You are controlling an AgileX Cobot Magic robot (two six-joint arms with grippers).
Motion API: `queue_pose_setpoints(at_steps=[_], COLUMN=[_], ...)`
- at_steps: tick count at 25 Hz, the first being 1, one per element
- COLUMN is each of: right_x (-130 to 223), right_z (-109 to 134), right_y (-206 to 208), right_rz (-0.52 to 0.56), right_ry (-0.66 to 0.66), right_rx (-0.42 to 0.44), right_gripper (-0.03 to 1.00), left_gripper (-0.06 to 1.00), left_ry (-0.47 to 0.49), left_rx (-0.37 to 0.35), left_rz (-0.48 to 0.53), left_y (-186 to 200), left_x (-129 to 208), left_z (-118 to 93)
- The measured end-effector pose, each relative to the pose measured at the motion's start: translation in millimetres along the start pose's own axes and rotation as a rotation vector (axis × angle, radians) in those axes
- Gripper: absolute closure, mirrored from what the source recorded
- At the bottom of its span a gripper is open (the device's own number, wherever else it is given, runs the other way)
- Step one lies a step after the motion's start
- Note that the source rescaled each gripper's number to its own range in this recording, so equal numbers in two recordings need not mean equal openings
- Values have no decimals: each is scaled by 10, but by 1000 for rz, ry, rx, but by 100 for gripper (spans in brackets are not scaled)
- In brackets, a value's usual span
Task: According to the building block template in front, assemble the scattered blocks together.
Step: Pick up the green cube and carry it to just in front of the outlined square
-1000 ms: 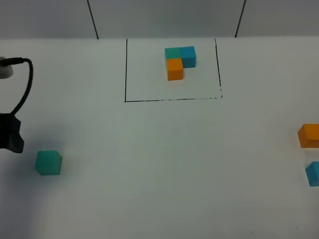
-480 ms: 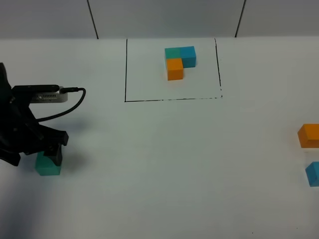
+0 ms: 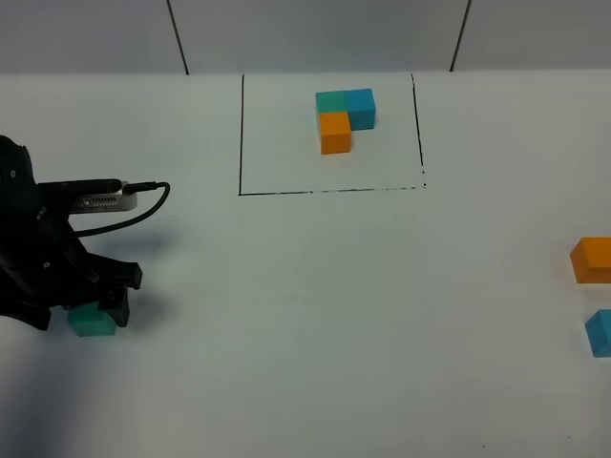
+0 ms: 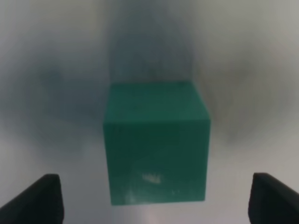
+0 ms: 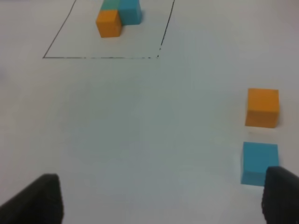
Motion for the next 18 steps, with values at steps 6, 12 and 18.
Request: queue_pose_setpoints(at_steps=[6,12,18], right_x=[0,0,0], right_z=[0,0,0], right_y=[0,0,0], right_rz=[0,0,0], right_ry=[0,0,0], right_rx=[0,0,0], right_gripper=[24,24,24], left_gripper=[17,48,94], left_ry=[3,4,7], left_rx=[-5,-6,-6], left_rz=[-44,-52,-26], left_y=[-93,-105,-153], left_x=[7,7,33], left_z=[13,15,17])
Point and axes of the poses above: a point on each arm's last joint axis where the gripper is mounted, y pointing back along that axis away from the gripper, z along the wrist's bending axis when the last joint is at zero, x = y × z, the point moved 3 cm from there along -y, pointing out along that axis toward the gripper, and after that the axes turned 12 degrees about -y, right-handed, at the moved point
